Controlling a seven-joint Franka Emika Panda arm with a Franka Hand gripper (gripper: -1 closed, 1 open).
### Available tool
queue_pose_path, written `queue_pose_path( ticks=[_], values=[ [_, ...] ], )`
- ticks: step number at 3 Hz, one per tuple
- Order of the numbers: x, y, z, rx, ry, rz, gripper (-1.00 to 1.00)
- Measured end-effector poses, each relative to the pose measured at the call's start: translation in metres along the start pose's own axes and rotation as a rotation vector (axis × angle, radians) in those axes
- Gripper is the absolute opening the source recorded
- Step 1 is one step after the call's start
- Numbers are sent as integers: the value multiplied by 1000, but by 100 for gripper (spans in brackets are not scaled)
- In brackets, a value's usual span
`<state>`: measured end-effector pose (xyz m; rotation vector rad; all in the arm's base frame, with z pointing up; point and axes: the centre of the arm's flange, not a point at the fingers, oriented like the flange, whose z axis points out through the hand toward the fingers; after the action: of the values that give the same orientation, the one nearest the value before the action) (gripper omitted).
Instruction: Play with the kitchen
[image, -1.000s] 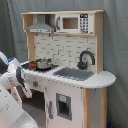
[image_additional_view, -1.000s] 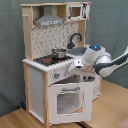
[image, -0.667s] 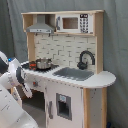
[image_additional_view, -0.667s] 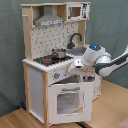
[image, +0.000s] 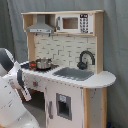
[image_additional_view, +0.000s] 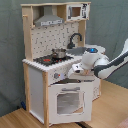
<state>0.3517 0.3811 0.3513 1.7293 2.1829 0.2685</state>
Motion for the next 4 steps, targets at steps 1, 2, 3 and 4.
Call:
queue_pose_path(
  ticks=[1, 2, 3, 4],
  values=[
    [-6, 0, 16, 35, -5, -14, -100],
    [-2, -5, 29, 72, 5, -13, -100],
    [18, -4, 25, 79, 50, 42, -100],
    [39, -14, 28, 96, 83, 67, -100]
  ],
)
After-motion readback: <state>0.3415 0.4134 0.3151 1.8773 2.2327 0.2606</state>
